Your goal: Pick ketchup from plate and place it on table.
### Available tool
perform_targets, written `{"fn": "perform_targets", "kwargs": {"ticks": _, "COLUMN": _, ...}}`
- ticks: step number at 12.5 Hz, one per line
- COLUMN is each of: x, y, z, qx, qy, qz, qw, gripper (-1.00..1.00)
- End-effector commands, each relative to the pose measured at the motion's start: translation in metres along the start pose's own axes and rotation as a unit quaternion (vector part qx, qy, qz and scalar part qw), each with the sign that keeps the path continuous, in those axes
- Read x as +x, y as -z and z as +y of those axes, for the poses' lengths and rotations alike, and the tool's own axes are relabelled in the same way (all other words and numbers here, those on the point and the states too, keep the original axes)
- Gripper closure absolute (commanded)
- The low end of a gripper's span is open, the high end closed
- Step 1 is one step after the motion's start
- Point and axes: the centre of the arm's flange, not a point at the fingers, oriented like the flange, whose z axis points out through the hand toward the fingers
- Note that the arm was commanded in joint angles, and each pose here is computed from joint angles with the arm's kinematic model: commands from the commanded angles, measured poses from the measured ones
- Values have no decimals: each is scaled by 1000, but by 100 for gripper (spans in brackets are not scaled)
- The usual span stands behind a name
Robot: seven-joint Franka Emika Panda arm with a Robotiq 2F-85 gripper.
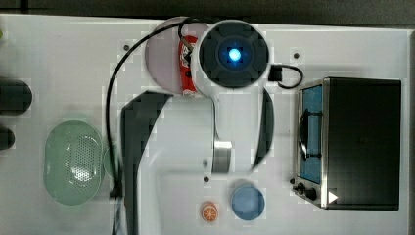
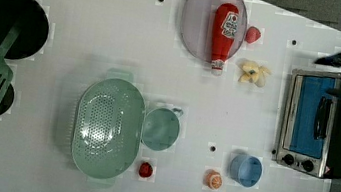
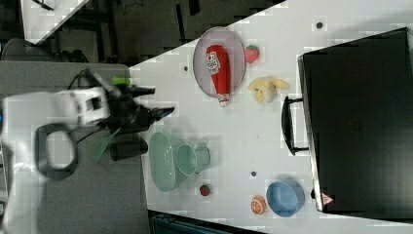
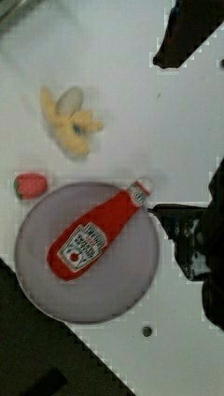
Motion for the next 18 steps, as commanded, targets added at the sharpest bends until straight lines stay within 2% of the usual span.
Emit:
{"fn": "perform_targets", "kwargs": {"ticks": 1, "x": -7, "y": -69, "z": -26, "qx": 0, "qy": 94, "qz": -17, "qw": 995, "gripper": -100}}
{"fn": "perform_targets", "kwargs": {"ticks": 3, "x": 0, "y": -105, "z": -39, "qx": 16, "qy": 164, "qz": -2, "qw": 986, "gripper": -100}}
{"fn": "perform_targets", "kwargs": {"ticks": 5, "x": 6, "y": -140, "z": -49, "qx": 28, "qy": 231, "qz": 13, "qw": 972, "gripper": -100}}
{"fn": "perform_targets", "kwargs": {"ticks": 8, "x": 15, "y": -191, "z": -60, "qx": 31, "qy": 297, "qz": 17, "qw": 954, "gripper": -100}}
{"fn": "perform_targets", "kwargs": {"ticks": 12, "x": 27, "y": -241, "z": -73, "qx": 27, "qy": 301, "qz": 1, "qw": 953, "gripper": -100}}
{"fn": "perform_targets", "kwargs": {"ticks": 14, "x": 27, "y": -263, "z": -72, "qx": 11, "qy": 315, "qz": -4, "qw": 949, "gripper": -100}}
{"fn": "perform_targets", "kwargs": {"ticks": 16, "x": 28, "y": -278, "z": -69, "qx": -6, "qy": 334, "qz": 2, "qw": 942, "gripper": -100}}
{"fn": "perform_targets", "kwargs": {"ticks": 18, "x": 27, "y": -286, "z": -72, "qx": 3, "qy": 336, "qz": 13, "qw": 942, "gripper": -100}}
